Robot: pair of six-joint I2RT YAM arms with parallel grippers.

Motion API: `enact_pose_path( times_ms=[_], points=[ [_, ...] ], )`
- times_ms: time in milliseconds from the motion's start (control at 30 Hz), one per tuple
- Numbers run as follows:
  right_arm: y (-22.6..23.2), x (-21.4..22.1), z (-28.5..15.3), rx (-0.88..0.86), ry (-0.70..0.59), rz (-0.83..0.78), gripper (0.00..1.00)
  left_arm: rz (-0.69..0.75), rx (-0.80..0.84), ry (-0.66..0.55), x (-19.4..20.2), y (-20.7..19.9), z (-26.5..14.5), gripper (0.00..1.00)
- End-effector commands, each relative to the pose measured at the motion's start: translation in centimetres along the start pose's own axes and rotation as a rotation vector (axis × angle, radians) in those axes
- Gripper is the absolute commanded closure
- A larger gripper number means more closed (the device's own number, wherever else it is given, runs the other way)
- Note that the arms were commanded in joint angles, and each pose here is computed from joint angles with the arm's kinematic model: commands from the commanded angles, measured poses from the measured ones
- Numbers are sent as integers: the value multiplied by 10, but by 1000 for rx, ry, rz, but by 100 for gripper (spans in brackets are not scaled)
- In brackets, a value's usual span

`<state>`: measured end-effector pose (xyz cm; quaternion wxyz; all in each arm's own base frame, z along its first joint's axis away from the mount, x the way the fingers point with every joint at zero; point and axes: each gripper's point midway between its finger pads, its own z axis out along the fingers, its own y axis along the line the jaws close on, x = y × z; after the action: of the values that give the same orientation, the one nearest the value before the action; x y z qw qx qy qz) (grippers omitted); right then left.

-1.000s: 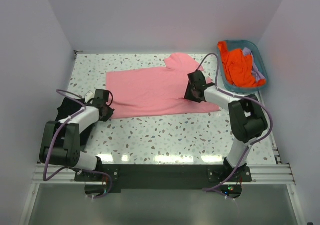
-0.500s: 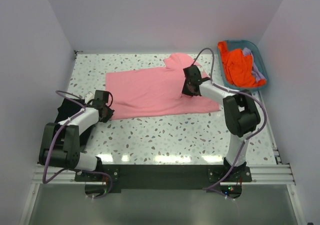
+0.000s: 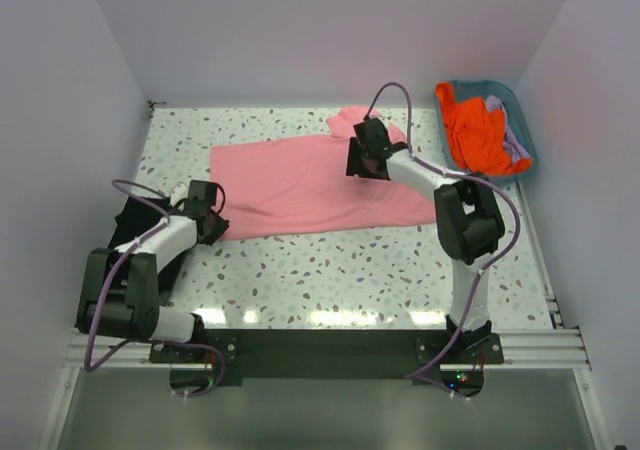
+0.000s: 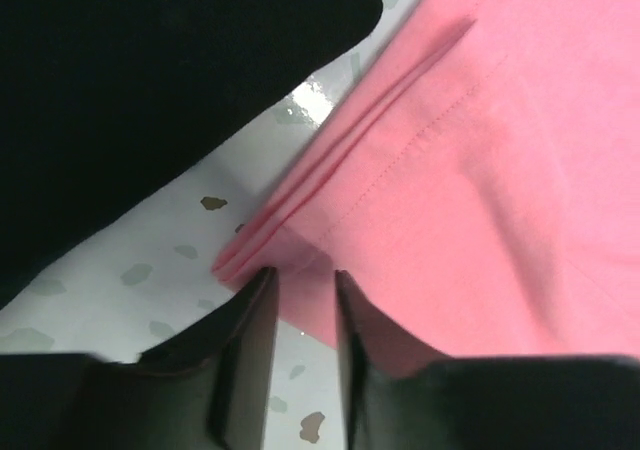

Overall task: Fold and stack the t-shirts
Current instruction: Fold the tshirt

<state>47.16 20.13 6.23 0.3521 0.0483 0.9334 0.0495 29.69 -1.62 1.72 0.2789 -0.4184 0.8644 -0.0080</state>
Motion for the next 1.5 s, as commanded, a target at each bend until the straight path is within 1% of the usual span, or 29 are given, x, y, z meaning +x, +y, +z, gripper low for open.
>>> enact_pose_path(
  times_ms=[0, 33, 67, 100, 133, 200, 233, 267, 333, 433, 500, 533, 567, 633, 767, 900, 967, 1000, 1033, 1067, 1100, 1133, 1167, 1200, 1233, 1267, 1300, 1333, 1467],
  points=[
    [-9, -37, -39, 39, -96, -22, 35, 17, 30, -23, -7, 0, -10, 64],
    [-16, -34, -44, 63, -93, -18, 35, 15, 38, -30, -9, -2, -13, 56],
    [-25, -31, -52, 92, -84, -16, 35, 10, 42, -41, -14, -2, -16, 52],
    [-33, -37, -66, 107, -108, 1, 35, 3, 54, -58, -20, -5, -22, 48],
    [-47, -26, -69, 131, -88, 26, 35, 2, 39, -63, -21, -1, -24, 44],
    [-60, -23, -86, 129, -96, 69, 35, -6, 32, -76, -26, 3, -31, 42],
    [-80, -6, -84, 156, -61, 100, 36, -17, 21, -84, -27, 5, -32, 41],
    [-88, -1, -87, 165, -56, 117, 36, -23, 11, -84, -26, 9, -33, 41],
    [-116, 17, -95, 202, -36, 172, 38, -37, -6, -84, -24, 14, -33, 41],
    [-144, 38, -104, 224, -26, 230, 38, -43, -19, -72, -17, 20, -28, 41],
    [-155, 46, -105, 235, -35, 252, 37, -49, -17, -70, -14, 21, -24, 41],
    [-164, 56, -105, 254, -19, 264, 36, -50, -18, -70, -13, 21, -21, 41],
    [-167, 56, -106, 256, -31, 275, 34, -48, -19, -70, -13, 21, -19, 41],
    [-178, 67, -103, 280, -13, 293, 32, -47, -31, -71, -13, 21, -12, 41],
    [-189, 79, -91, 295, 10, 331, 31, -53, -58, -63, -9, 23, -2, 42],
    [-197, 85, -81, 315, 19, 369, 33, -54, -75, -53, -4, 25, 7, 47],
    [-197, 87, -76, 308, 20, 383, 33, -56, -93, -49, -2, 29, 10, 53],
    [-196, 88, -72, 299, 26, 395, 35, -57, -98, -53, -3, 30, 11, 55],
    [-195, 90, -70, 295, 27, 399, 36, -57, -100, -52, -2, 30, 12, 60],
    [-195, 88, -68, 291, 17, 408, 41, -56, -104, -51, -1, 31, 14, 62],
    [-193, 90, -66, 286, 24, 412, 45, -55, -105, -45, 1, 32, 16, 69],
    [-194, 91, -65, 289, 27, 413, 51, -52, -104, -41, 2, 31, 16, 72],
    [-194, 92, -65, 293, 31, 415, 66, -48, -104, -36, 3, 32, 17, 75],
    [-195, 92, -67, 295, 30, 417, 75, -46, -101, -29, 5, 31, 17, 83],
    [-195, 92, -69, 295, 30, 419, 82, -44, -102, -20, 7, 33, 17, 87],
    [-196, 93, -72, 298, 29, 420, 92, -47, -94, -22, 7, 32, 15, 93],
    [-198, 93, -76, 301, 25, 424, 97, -49, -89, -18, 8, 33, 13, 100],
    [-199, 87, -84, 299, 1, 429, 100, -56, -91, -17, 9, 35, 11, 100],
    [-207, 84, -110, 308, -19, 449, 100, -83, -93, -30, 6, 41, -6, 100]
  ],
)
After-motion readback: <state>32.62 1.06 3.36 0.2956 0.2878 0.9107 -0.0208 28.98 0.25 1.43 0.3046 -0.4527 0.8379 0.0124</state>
